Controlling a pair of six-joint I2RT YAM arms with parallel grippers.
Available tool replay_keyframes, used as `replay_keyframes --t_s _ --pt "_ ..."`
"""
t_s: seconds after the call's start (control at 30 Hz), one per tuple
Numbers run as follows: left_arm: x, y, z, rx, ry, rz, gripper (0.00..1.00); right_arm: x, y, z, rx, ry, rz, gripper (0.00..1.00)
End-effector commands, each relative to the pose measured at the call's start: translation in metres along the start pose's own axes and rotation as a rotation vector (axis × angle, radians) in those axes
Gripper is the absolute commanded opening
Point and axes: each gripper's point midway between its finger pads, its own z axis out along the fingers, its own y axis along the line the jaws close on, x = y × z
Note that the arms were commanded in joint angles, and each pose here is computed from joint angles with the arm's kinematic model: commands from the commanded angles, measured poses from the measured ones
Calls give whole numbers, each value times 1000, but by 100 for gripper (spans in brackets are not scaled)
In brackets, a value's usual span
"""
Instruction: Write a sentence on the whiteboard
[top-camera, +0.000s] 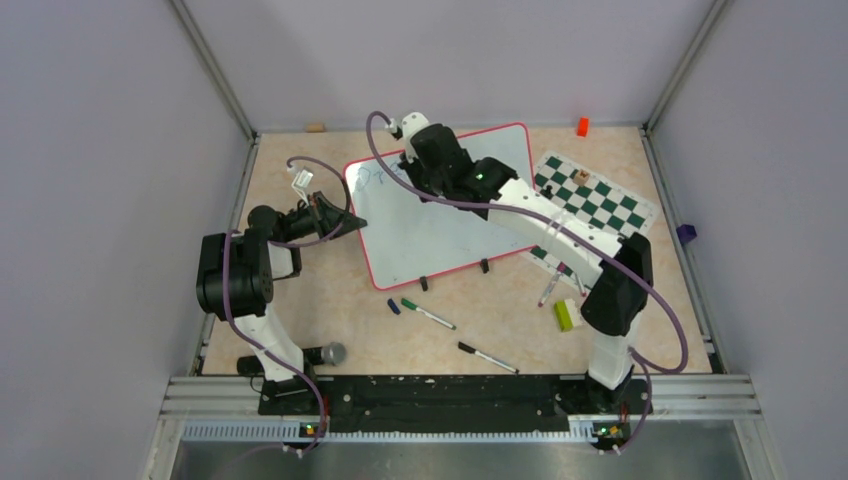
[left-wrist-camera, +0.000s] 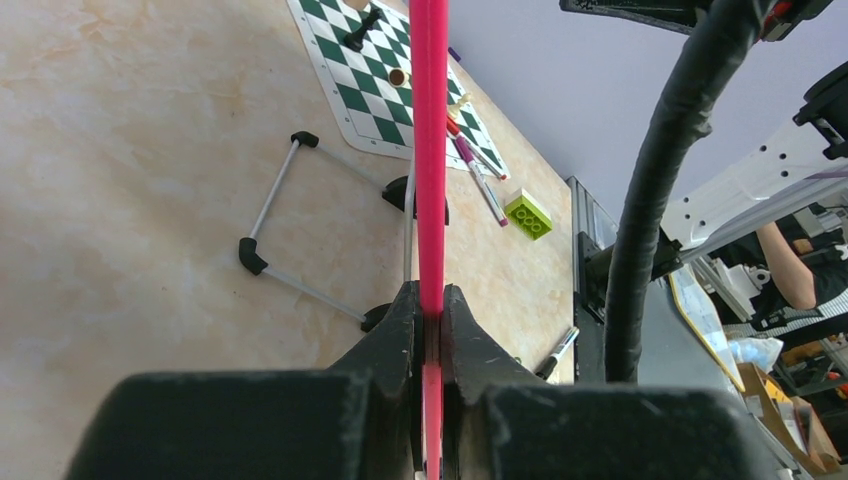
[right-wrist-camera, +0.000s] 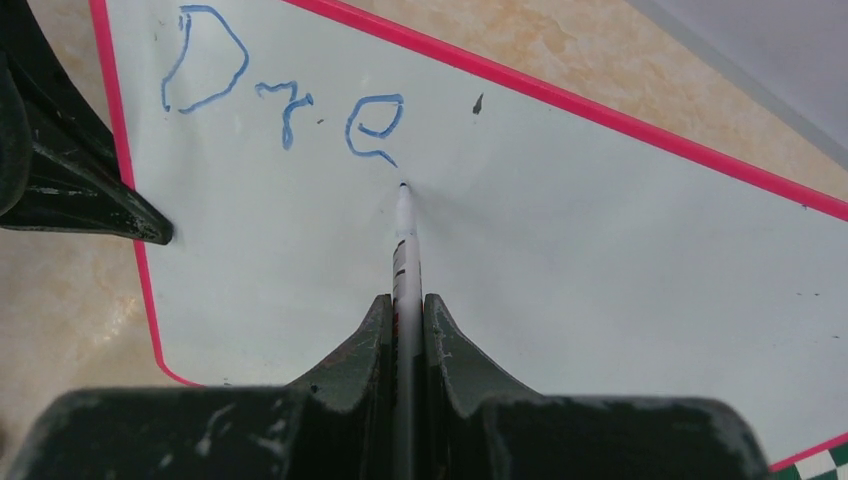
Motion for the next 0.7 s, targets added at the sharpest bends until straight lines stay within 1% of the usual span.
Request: replay_keyframes --t_s 0.0,0.1,0.3,0.47,0.67 --pt "-12 -17 3 47 13 202 0 -34 -13 -37 -49 -138 76 0" --pt "-12 -17 3 46 12 202 0 -40 -14 -51 -110 -190 113 0" --pt "-12 -17 3 46 11 202 0 -40 -27 -63 -73 -212 92 0" --pt "-12 -16 3 45 10 202 0 -54 -33 -81 -68 -267 71 0" --pt "-12 -16 3 46 10 202 0 -59 -39 -77 -43 -271 37 0"
